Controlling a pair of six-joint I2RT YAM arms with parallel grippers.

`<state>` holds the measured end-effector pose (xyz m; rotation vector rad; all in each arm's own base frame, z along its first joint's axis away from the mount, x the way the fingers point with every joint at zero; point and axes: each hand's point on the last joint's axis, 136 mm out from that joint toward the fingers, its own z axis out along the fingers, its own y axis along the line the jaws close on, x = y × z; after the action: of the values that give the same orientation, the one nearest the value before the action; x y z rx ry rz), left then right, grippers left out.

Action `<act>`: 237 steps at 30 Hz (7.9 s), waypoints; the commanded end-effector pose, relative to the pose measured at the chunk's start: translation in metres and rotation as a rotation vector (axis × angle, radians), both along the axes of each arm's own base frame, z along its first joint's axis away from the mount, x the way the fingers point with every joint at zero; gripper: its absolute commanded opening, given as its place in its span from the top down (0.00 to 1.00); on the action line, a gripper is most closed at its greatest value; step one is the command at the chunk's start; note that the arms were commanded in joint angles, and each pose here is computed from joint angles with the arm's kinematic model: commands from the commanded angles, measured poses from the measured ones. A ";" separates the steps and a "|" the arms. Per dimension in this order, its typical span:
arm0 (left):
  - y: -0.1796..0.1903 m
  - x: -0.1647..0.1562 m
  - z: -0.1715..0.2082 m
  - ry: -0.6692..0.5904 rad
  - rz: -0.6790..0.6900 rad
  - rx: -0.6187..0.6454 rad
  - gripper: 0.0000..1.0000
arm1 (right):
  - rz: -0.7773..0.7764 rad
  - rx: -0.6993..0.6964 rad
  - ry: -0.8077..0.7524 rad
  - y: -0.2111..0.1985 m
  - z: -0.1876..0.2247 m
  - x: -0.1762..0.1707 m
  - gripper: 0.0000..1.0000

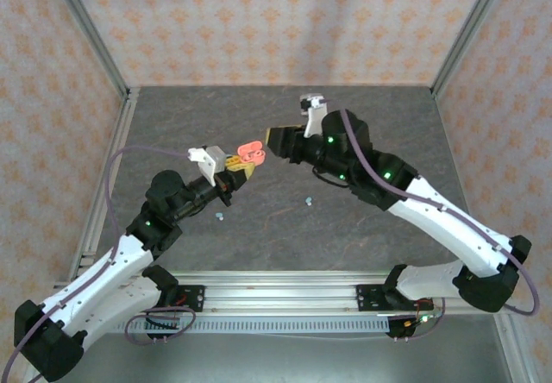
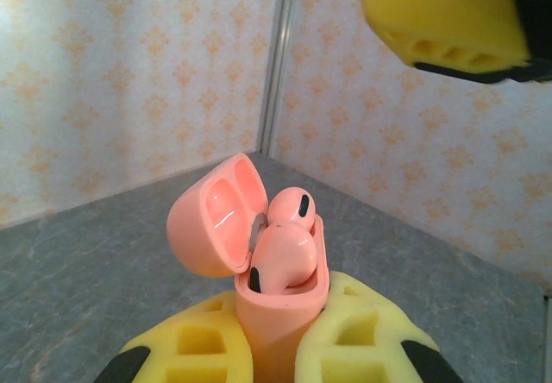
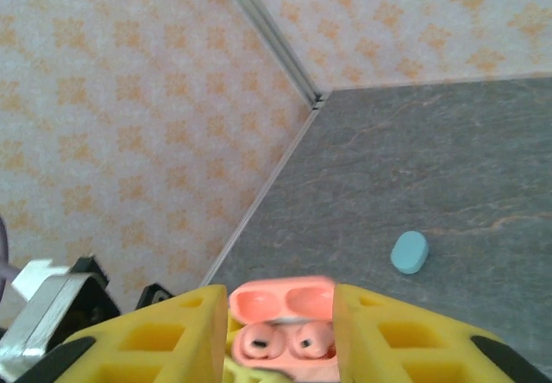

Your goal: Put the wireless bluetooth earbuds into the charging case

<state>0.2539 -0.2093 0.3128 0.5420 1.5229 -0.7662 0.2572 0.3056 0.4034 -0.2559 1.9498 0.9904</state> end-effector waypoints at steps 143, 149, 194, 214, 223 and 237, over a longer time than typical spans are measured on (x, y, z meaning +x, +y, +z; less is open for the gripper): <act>-0.068 -0.002 0.057 0.449 -0.401 -0.311 1.00 | 0.329 0.396 0.085 -0.024 -0.034 -0.014 0.71; -0.058 -0.002 0.047 0.421 -0.323 -0.238 0.98 | 0.321 0.405 0.087 -0.024 -0.033 -0.012 0.85; 0.150 0.095 -0.199 0.930 0.731 0.466 0.18 | -0.177 -0.209 0.958 -0.151 -0.350 0.112 0.50; 0.120 0.163 -0.255 1.094 0.578 0.637 0.25 | -0.247 -0.145 0.752 -0.161 -0.271 0.101 0.47; 0.112 0.171 -0.288 1.162 0.536 0.664 0.36 | -0.265 -0.122 0.706 -0.163 -0.254 0.100 0.47; 0.092 0.159 -0.276 1.129 0.379 0.649 0.70 | -0.233 0.010 0.702 -0.150 -0.226 0.098 0.47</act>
<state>0.4268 -0.1032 0.0234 0.1475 2.8704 -0.1076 0.3567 0.1500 0.1577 0.3664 2.5845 0.9310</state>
